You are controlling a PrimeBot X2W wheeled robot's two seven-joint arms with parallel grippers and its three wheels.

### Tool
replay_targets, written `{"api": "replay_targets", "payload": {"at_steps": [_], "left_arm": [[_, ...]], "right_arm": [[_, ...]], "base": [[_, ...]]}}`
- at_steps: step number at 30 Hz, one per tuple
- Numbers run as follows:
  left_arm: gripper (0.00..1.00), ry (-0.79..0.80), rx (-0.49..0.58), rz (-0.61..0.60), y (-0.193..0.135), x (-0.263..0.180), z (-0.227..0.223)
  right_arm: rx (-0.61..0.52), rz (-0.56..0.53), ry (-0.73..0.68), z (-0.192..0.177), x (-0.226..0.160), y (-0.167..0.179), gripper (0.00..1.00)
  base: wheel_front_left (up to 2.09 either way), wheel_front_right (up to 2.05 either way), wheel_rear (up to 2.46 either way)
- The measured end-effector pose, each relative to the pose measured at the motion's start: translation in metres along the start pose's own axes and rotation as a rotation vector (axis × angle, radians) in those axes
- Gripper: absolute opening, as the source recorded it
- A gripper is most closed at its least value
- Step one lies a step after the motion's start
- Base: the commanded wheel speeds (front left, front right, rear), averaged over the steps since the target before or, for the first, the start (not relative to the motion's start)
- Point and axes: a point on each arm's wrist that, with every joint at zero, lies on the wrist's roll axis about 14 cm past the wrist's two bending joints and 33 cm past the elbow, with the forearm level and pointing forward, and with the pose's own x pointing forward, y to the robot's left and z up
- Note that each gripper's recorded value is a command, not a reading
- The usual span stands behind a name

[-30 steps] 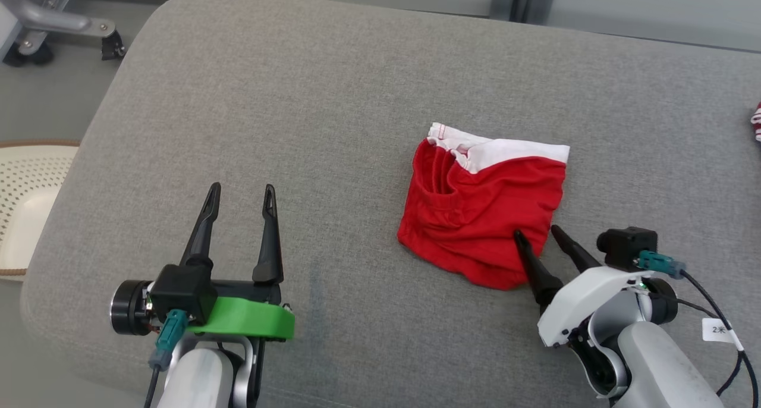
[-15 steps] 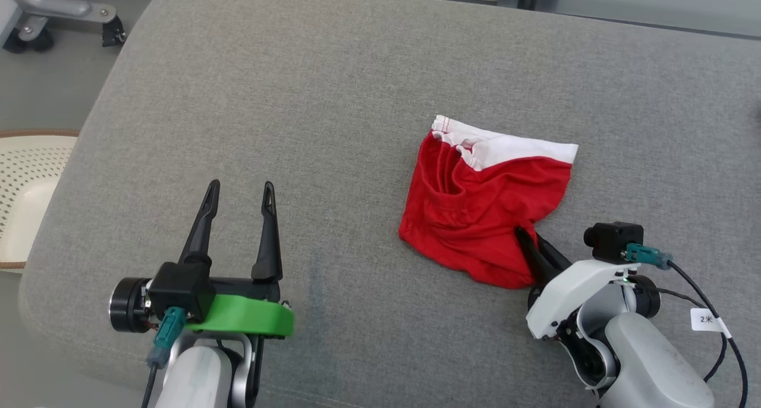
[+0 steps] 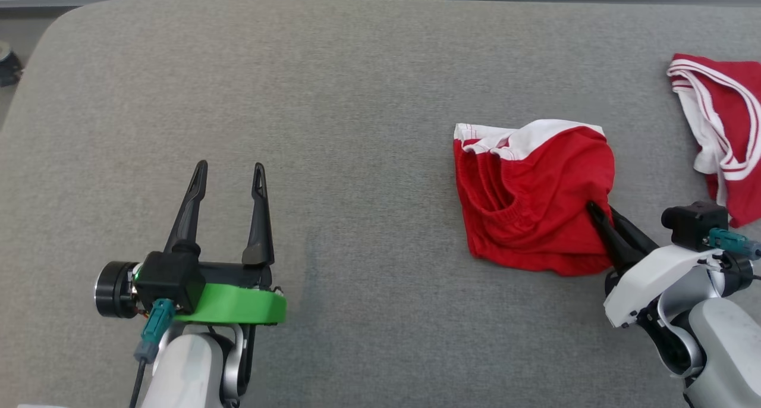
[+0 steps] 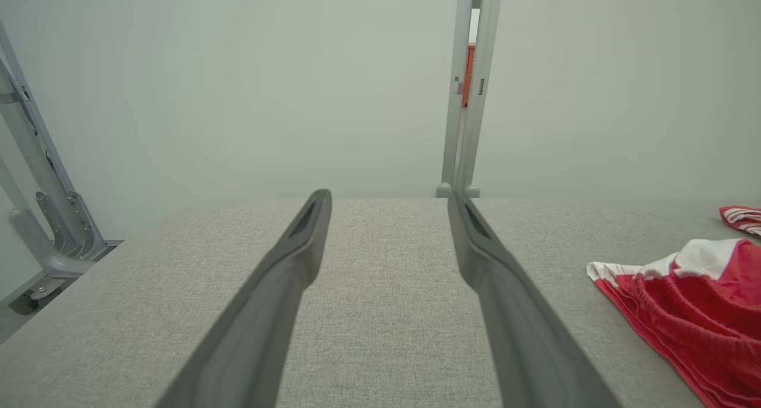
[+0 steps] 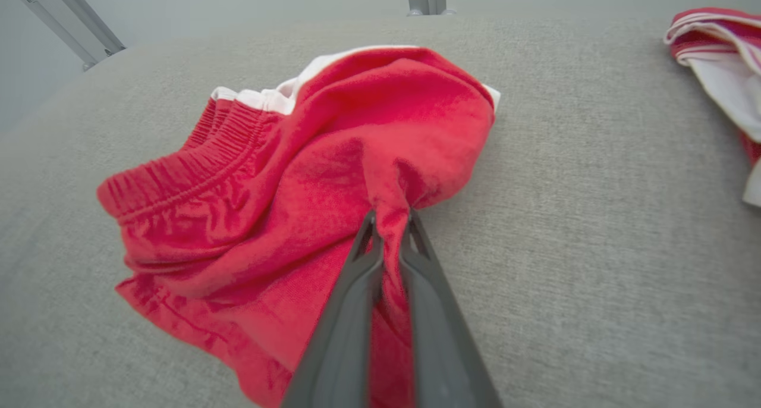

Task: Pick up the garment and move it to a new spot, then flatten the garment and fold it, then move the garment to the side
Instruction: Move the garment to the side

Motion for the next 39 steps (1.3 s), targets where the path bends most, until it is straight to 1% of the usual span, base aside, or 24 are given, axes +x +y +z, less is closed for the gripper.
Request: {"api": "replay_targets", "payload": {"at_steps": [4, 8, 12, 17, 20, 23, 26, 31, 36, 37, 38, 39], "left_arm": [[1.0, -0.014, -0.011, -0.078, -0.025, 0.015, 0.0], [1.0, -0.026, -0.015, -0.164, -0.051, 0.03, -0.003], [1.0, -0.015, -0.022, -0.219, -0.067, 0.044, -0.015], [1.0, 0.008, -0.031, -0.263, -0.079, 0.058, -0.033], [1.0, 0.025, -0.033, -0.278, -0.084, 0.065, -0.045], [1.0, 0.039, -0.036, -0.296, -0.088, 0.069, -0.056], [1.0, 0.053, -0.037, -0.306, -0.091, 0.074, -0.066], [1.0, 0.074, -0.04, -0.321, -0.094, 0.078, -0.08], [1.0, 0.091, -0.04, -0.324, -0.094, 0.08, -0.09], [1.0, 0.094, -0.04, -0.323, -0.094, 0.08, -0.092], [1.0, 0.095, -0.041, -0.324, -0.094, 0.08, -0.092], [1.0, 0.097, -0.041, -0.325, -0.094, 0.08, -0.093]], "right_arm": [[-0.031, -0.044, 0.005, 0.008, -0.014, -0.022, 0.0], [-0.112, -0.069, -0.002, 0.028, -0.015, -0.045, 0.0], [-0.208, -0.091, -0.006, 0.05, -0.009, -0.072, 0.0], [-0.315, -0.163, 0.013, 0.077, -0.01, -0.121, 0.0], [-0.344, -0.239, 0.042, 0.091, -0.015, -0.157, 0.0], [-0.335, -0.332, 0.072, 0.098, -0.027, -0.196, 0.0], [-0.291, -0.411, 0.102, 0.095, -0.036, -0.226, 0.0], [-0.216, -0.487, 0.143, 0.077, -0.042, -0.254, 0.0], [-0.2, -0.532, 0.138, 0.067, -0.041, -0.269, 0.0], [-0.189, -0.537, 0.137, 0.063, -0.04, -0.269, 0.53], [-0.183, -0.54, 0.137, 0.059, -0.039, -0.269, 1.0], [-0.174, -0.547, 0.131, 0.056, -0.04, -0.269, 1.0]], "base": [[0.0, 0.0, 0.0], [0.0, 0.0, 0.0], [0.0, 0.0, 0.0], [0.0, 0.0, 0.0], [0.0, 0.0, 0.0], [0.0, 0.0, 0.0], [0.0, 0.0, 0.0], [0.0, 0.0, 0.0], [0.0, 0.0, 0.0], [0.0, 0.0, 0.0], [0.0, 0.0, 0.0], [0.0, 0.0, 0.0]]}}
